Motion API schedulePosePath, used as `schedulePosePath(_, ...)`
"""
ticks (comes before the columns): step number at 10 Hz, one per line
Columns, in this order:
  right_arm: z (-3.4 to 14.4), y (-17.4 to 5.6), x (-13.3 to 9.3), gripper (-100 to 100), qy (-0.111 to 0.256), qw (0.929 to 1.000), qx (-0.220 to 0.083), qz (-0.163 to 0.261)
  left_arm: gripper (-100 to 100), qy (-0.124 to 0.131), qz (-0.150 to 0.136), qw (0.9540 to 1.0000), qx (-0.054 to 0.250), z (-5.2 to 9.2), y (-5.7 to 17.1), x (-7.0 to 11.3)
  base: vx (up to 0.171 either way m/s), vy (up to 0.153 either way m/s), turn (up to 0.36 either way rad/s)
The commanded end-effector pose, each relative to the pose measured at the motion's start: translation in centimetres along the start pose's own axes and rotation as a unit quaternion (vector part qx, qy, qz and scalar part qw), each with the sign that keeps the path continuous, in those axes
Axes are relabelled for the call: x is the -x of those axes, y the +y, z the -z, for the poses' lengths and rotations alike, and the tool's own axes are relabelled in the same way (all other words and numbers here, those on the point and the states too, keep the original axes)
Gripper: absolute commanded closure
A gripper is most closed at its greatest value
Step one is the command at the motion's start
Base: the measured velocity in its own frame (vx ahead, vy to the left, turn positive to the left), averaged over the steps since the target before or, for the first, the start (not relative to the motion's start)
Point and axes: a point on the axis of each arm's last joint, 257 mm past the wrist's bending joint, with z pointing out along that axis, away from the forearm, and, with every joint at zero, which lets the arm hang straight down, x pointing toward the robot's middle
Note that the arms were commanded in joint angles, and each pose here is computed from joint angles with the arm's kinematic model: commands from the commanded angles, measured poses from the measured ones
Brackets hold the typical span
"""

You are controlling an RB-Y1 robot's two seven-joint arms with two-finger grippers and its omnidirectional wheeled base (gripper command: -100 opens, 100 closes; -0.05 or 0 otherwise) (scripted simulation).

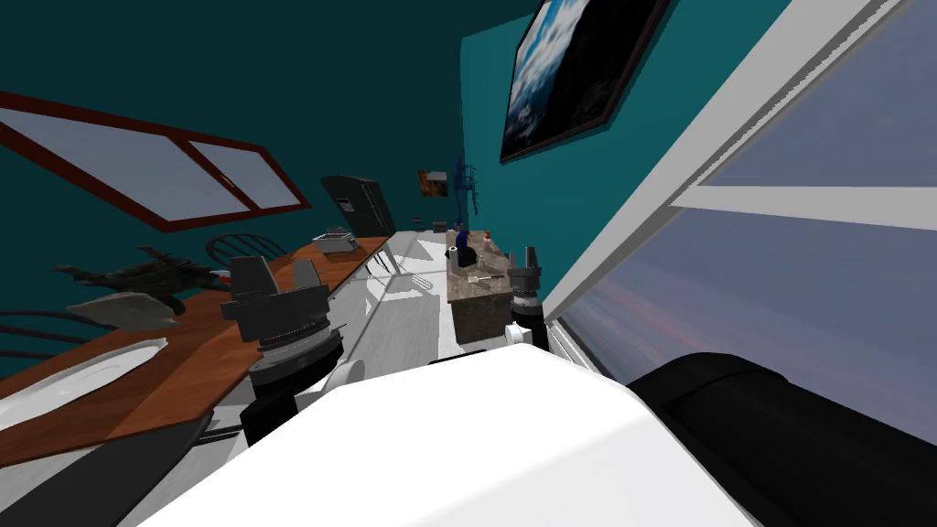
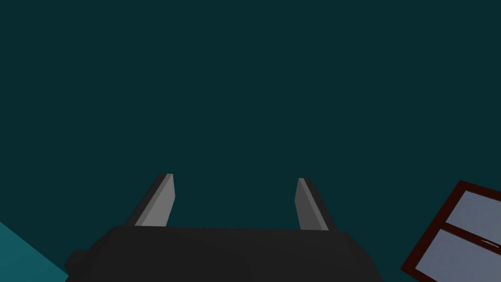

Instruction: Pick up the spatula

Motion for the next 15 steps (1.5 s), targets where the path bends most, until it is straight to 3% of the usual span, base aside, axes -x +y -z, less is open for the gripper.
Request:
schedulePosePath(1,0.4,-0.5,-0.8,-100,0.026,0.9995,-0.012,0.01,0,0.0,0.0,1.0,0.0,0.0,0.0,0.0,-0.034,0.025,-0.004)
schedulePosePath(6,2.4,-2.9,-2.4,-100,0.088,0.9935,-0.058,0.041,0,0.0,0.0,1.0,0.0,0.0,0.0,0.0,-0.076,0.061,0.005)
schedulePosePath(8,4.8,-5.4,-2.8,-100,0.123,0.9844,-0.105,0.069,0,0.0,0.0,1.0,0.0,0.0,0.0,0.0,-0.078,0.081,0.044)
schedulePosePath(9,4.9,-5.5,-2.9,-100,0.13,0.9833,-0.106,0.071,0,0.0,0.0,1.0,0.0,0.0,0.0,0.0,-0.073,0.073,0.025)
schedulePosePath(10,6.5,-6.9,-2.9,-100,0.148,0.976,-0.133,0.088,0,0.0,0.0,1.0,0.0,0.0,0.0,0.0,-0.063,0.064,0.077)
schedulePosePath(11,6.6,-6.9,-2.9,-100,0.151,0.9755,-0.134,0.089,0,0.0,0.0,1.0,0.0,0.0,0.0,0.0,-0.049,0.055,0.028)
schedulePosePath(13,10.7,-10.0,-2.3,-100,0.191,0.9536,-0.194,0.129,0,0.0,0.0,1.0,0.0,0.0,0.0,0.0,-0.054,0.088,0.128)
schedulePosePath(14,10.7,-10.0,-2.3,-100,0.193,0.9531,-0.194,0.13,0,0.0,0.0,1.0,0.0,0.0,0.0,0.0,-0.035,0.079,0.042)
schedulePosePath(15,13.1,-11.5,-1.7,-100,0.215,0.9381,-0.225,0.152,0,0.0,0.0,1.0,0.0,0.0,0.0,0.0,-0.014,0.079,0.157)
